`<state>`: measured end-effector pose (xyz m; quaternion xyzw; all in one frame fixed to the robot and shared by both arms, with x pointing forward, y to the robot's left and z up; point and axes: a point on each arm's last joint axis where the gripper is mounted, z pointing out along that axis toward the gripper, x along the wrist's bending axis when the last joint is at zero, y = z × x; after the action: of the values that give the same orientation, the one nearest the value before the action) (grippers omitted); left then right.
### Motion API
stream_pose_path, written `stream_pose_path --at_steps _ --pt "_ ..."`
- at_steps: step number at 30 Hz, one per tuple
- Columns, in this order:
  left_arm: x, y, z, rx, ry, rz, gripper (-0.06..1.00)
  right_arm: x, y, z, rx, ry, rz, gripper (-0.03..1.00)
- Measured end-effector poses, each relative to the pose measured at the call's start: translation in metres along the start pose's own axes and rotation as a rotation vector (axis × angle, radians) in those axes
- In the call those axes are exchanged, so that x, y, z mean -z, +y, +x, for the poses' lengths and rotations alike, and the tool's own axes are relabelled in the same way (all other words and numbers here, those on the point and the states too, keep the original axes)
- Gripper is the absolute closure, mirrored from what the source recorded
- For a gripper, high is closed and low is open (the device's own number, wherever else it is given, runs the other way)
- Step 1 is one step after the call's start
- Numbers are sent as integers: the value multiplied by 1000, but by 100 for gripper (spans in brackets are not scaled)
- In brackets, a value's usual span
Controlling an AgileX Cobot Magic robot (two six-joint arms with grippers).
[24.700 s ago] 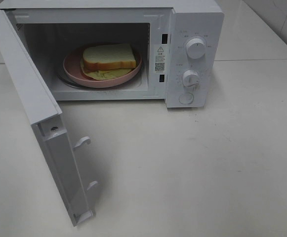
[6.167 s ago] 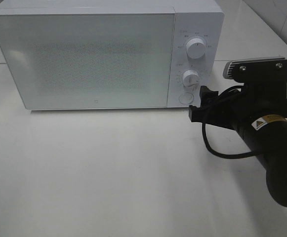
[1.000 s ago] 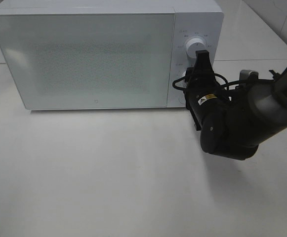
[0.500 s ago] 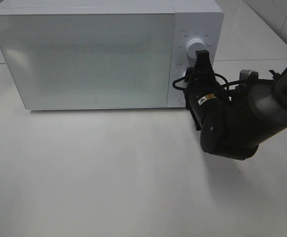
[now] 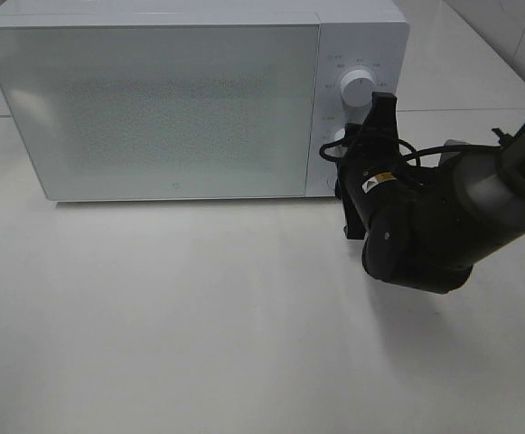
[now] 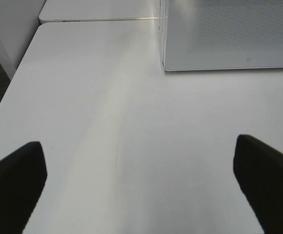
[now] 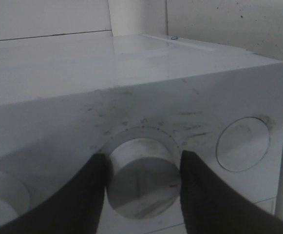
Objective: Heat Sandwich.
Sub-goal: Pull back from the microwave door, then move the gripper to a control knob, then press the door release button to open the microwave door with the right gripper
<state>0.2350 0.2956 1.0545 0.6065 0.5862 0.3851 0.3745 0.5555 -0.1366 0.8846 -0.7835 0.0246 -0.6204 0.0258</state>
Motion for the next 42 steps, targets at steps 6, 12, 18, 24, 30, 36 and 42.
stream_pose_path --at_steps 6,12,18,24,30,36,42 --pt "0 0 0 0 0 0 -4 0 0 0 -1 0 0 53" --pt "0 0 0 0 0 0 -4 0 0 0 -1 0 0 53" --pt "0 0 0 0 0 0 -4 0 0 0 -2 2 3 47" --pt "0 0 0 0 0 0 -4 2 -6 1 0 17 39 21" --pt "0 0 0 0 0 0 -4 3 -6 1 8 21 47 19" --pt "0 0 0 0 0 0 -4 4 -6 1 27 38 68 20" --pt "0 0 0 0 0 0 -4 13 -3 2 53 27 101 20"
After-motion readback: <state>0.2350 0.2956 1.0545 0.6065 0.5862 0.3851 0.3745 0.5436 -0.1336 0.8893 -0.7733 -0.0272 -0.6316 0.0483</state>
